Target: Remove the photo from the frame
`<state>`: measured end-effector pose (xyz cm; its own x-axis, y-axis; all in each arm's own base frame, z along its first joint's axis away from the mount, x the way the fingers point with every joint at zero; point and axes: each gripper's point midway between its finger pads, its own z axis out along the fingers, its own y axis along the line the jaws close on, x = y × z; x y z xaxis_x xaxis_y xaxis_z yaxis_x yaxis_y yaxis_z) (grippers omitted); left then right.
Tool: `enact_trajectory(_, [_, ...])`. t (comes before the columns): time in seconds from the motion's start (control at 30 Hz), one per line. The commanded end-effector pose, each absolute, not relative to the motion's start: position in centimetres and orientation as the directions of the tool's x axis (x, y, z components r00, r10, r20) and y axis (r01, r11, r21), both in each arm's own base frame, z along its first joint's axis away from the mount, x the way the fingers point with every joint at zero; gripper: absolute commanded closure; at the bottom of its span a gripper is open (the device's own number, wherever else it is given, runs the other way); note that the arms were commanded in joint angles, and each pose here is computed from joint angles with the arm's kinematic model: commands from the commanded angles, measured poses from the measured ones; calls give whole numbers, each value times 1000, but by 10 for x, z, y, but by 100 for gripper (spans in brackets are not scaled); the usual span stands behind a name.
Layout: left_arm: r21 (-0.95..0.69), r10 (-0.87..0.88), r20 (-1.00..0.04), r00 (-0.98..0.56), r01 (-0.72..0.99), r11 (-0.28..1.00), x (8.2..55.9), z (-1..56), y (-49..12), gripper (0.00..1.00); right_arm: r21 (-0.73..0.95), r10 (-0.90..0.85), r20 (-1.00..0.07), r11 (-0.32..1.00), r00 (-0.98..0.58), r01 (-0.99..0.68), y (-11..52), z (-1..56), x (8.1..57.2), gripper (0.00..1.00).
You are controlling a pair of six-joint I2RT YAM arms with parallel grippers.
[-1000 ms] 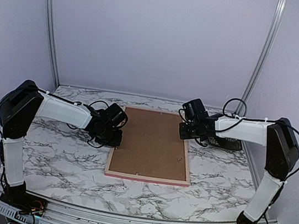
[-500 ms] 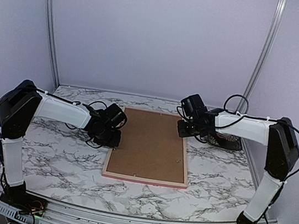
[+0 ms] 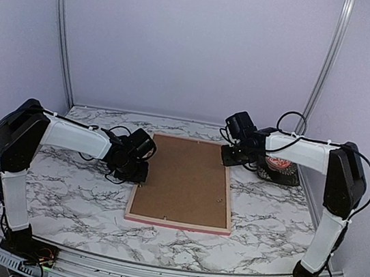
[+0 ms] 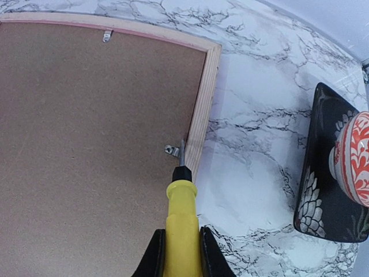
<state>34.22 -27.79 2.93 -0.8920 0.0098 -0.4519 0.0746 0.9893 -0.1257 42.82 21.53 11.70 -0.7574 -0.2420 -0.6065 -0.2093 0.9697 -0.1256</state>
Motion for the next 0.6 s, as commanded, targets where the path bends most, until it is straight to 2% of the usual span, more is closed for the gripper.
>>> enact_trajectory(0.0, [-84, 29, -402, -915, 69, 994, 325, 24, -266, 100, -126, -246, -588, 969, -770, -213, 207, 117, 433, 100])
enact_trajectory(0.57, [-96, 7, -410, -912, 51, 994, 330, 27, -269, 100, -72, -340, -436, 936, -833, -345, 206, 99, 389, 100])
